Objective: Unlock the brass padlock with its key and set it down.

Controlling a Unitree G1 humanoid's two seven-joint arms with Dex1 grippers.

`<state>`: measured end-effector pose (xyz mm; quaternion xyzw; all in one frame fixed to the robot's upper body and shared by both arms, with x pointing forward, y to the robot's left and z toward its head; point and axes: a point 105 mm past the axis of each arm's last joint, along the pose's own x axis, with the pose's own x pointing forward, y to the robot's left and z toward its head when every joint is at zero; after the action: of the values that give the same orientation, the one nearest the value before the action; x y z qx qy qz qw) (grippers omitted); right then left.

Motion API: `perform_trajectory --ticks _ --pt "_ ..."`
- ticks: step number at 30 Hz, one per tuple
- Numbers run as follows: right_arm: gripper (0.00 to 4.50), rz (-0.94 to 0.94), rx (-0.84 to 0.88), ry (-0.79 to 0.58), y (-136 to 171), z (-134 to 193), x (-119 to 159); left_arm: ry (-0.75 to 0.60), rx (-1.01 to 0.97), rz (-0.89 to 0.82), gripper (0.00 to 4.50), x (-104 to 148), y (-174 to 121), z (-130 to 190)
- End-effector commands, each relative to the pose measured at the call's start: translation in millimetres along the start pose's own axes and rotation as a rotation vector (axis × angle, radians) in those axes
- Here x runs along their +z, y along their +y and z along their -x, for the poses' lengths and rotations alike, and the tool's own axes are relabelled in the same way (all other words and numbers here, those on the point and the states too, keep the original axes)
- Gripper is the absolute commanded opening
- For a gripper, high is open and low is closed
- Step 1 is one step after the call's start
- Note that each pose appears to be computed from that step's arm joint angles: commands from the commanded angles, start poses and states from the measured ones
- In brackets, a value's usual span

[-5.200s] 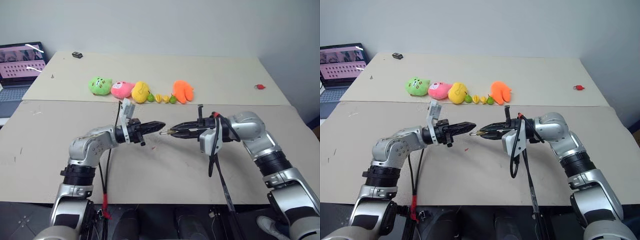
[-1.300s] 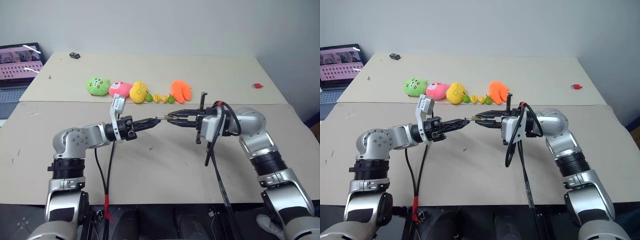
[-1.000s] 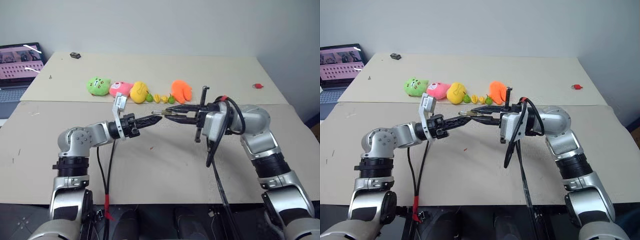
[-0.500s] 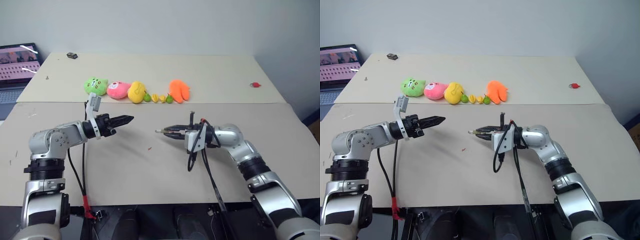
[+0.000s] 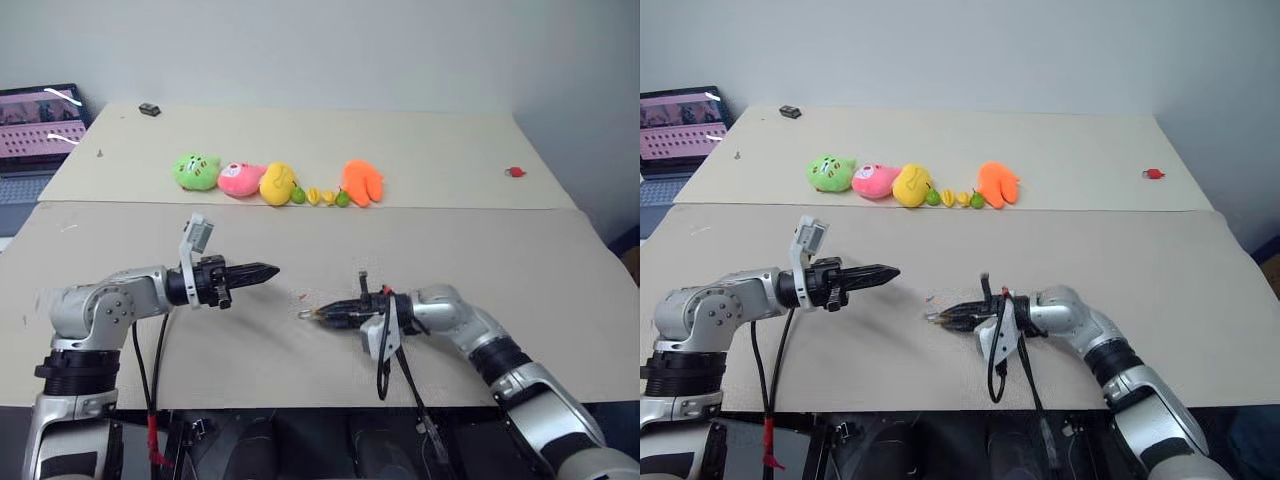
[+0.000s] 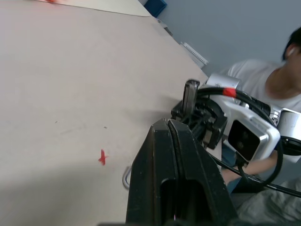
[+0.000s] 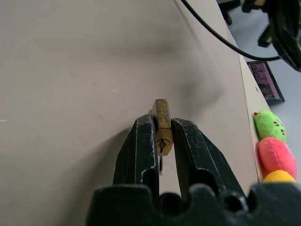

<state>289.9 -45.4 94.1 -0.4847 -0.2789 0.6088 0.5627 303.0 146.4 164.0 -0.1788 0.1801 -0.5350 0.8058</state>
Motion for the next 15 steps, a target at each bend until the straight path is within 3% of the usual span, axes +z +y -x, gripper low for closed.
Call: perform_trajectory --ticks 1,4,9,11,15 --pt "1.76 -0.024 -0.040 0.003 -9.3 0.3 -2.3 -0.006 -0.023 -0.049 0.00 10.3 -9.8 1.3" --pt "2.79 -0.111 0.026 0.032 -0.5 5.8 -7.8 0.007 -0.025 -0.045 0.00 7.9 -12.0 7.4" --pt "2.79 -0.477 0.292 0.140 31.9 46.6 -19.0 0.026 -0.015 -0.030 0.00 4.2 -11.5 17.5" --pt "2.79 -0.593 0.313 0.198 32.4 64.3 -24.4 0.039 -0.009 -0.033 0.00 1.5 -11.0 23.7" --pt "2.79 -0.676 0.393 0.327 35.5 102.6 -34.7 0.056 0.036 -0.049 0.00 -3.7 -6.2 36.7"
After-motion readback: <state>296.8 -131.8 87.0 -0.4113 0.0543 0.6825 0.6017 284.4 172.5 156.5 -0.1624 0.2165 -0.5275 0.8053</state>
